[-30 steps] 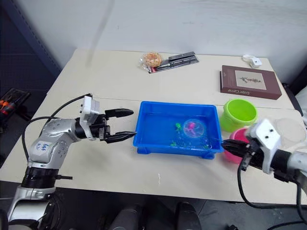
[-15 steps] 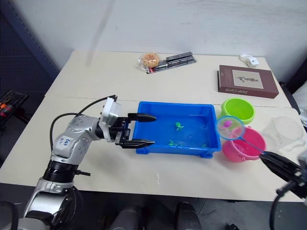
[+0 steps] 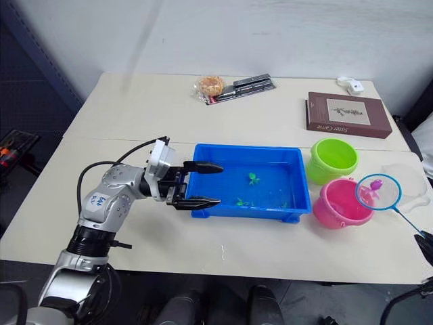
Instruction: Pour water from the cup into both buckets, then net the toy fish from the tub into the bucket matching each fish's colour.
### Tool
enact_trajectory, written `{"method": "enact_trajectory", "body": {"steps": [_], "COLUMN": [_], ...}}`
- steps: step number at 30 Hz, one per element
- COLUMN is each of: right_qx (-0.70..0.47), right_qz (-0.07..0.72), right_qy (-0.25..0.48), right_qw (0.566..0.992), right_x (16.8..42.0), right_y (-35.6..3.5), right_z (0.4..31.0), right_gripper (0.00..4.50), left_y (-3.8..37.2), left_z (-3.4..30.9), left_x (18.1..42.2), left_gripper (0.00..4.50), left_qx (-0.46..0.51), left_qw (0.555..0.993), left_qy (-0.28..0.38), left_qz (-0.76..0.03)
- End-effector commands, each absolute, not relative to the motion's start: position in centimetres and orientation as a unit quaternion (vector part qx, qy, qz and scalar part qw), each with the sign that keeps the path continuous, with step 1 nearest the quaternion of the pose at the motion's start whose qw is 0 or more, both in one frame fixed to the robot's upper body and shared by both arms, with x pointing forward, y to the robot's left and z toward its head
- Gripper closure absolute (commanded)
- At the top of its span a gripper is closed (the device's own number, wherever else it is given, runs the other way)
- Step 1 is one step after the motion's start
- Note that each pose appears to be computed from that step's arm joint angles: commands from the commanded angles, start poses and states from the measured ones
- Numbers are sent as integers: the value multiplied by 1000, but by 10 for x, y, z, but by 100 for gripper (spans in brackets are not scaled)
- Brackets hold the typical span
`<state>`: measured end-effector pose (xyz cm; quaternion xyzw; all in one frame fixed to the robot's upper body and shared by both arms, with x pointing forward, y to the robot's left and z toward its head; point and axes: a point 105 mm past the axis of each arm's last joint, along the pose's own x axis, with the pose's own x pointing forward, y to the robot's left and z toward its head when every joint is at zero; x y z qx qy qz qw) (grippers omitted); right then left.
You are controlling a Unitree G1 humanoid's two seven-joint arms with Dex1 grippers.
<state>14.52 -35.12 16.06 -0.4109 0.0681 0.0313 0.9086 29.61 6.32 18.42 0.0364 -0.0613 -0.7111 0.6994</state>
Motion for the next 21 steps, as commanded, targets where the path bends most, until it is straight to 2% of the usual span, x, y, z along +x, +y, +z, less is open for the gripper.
{"method": "enact_trajectory", "body": {"steps": [1, 4, 6, 9, 12, 15, 21], "right_qx": [-499, -567, -627, -685, -733, -741, -751], "right_qz": [31, 25, 8, 20, -10, -26, 10], "right_qy": [50, 56, 58, 40, 21, 21, 2], "right_qw": [865, 822, 777, 727, 680, 671, 661], "right_x": [151, 150, 151, 152, 151, 149, 151], "right_y": [-342, -342, -345, -336, -336, -341, -329], "right_z": [158, 151, 150, 146, 148, 148, 141], "right_gripper": [450, 450, 450, 450, 450, 450, 450], "left_y": [62, 63, 64, 66, 68, 68, 67], "left_z": [193, 193, 192, 192, 191, 190, 189], "left_x": [296, 295, 294, 294, 293, 292, 291], "left_gripper": [5, 5, 5, 5, 5, 5, 5], "left_qx": [51, 51, 50, 52, 53, 52, 49], "left_qw": [701, 705, 706, 709, 712, 713, 713], "left_qy": [-83, -85, -85, -84, -83, -82, -80], "left_qz": [-707, -702, -701, -698, -695, -694, -694]}}
